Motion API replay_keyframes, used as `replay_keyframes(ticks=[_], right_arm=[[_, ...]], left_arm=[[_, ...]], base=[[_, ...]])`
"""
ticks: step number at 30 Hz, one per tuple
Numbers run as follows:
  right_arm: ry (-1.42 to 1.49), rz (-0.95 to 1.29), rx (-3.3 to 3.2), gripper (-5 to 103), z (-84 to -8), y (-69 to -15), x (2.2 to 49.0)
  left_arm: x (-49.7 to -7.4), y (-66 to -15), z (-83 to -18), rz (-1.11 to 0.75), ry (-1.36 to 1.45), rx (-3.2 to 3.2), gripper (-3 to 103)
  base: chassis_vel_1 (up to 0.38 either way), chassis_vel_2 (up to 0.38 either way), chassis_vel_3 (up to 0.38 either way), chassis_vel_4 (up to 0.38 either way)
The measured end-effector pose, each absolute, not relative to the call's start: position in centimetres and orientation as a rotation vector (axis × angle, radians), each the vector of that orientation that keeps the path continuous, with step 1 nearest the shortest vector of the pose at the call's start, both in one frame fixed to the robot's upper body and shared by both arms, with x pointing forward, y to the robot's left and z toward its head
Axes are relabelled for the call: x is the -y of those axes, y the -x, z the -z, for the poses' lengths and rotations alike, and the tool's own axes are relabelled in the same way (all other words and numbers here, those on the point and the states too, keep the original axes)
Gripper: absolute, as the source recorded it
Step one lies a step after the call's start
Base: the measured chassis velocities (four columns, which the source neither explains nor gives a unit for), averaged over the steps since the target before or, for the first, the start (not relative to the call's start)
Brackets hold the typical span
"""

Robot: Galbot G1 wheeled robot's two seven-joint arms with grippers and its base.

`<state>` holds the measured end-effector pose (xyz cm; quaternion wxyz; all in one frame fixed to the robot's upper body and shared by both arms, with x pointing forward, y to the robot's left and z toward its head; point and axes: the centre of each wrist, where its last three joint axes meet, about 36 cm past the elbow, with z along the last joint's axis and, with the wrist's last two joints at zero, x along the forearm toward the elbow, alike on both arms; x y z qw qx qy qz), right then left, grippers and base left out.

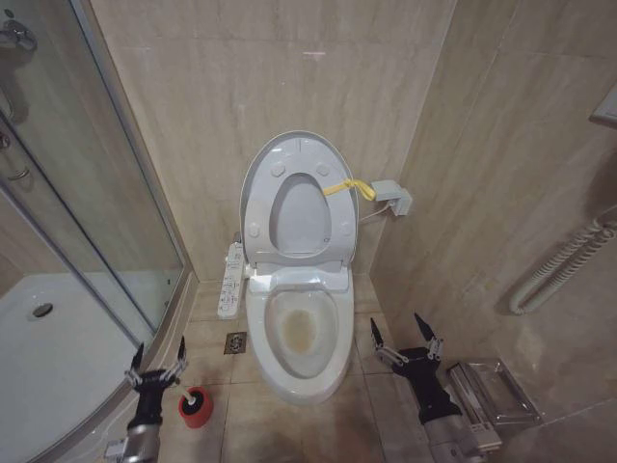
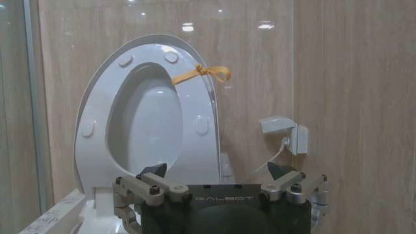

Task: Open the toilet lid, clean the toilet bowl with a toilet brush, close the toilet lid, and flush.

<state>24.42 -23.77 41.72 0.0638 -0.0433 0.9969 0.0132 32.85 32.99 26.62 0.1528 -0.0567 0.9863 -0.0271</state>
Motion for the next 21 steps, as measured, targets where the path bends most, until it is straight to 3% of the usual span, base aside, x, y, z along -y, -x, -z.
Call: replay_keyframes(ticks=[8,21], right_arm=[[0.131,-0.04,-3.011,100,-41.7,-24.4,23.8],[0.131,-0.04,-3.011,100,-41.7,-24.4,23.8]], left_arm=[[-29.1,-33.9,-36.4,0.001,0.429,-2.901,100],[-26.5,-27.9,-48.2,0.008,0.321,-3.083,100]], base=[[0.0,0.0,0.0,0.0],[0.0,0.0,0.0,0.0]])
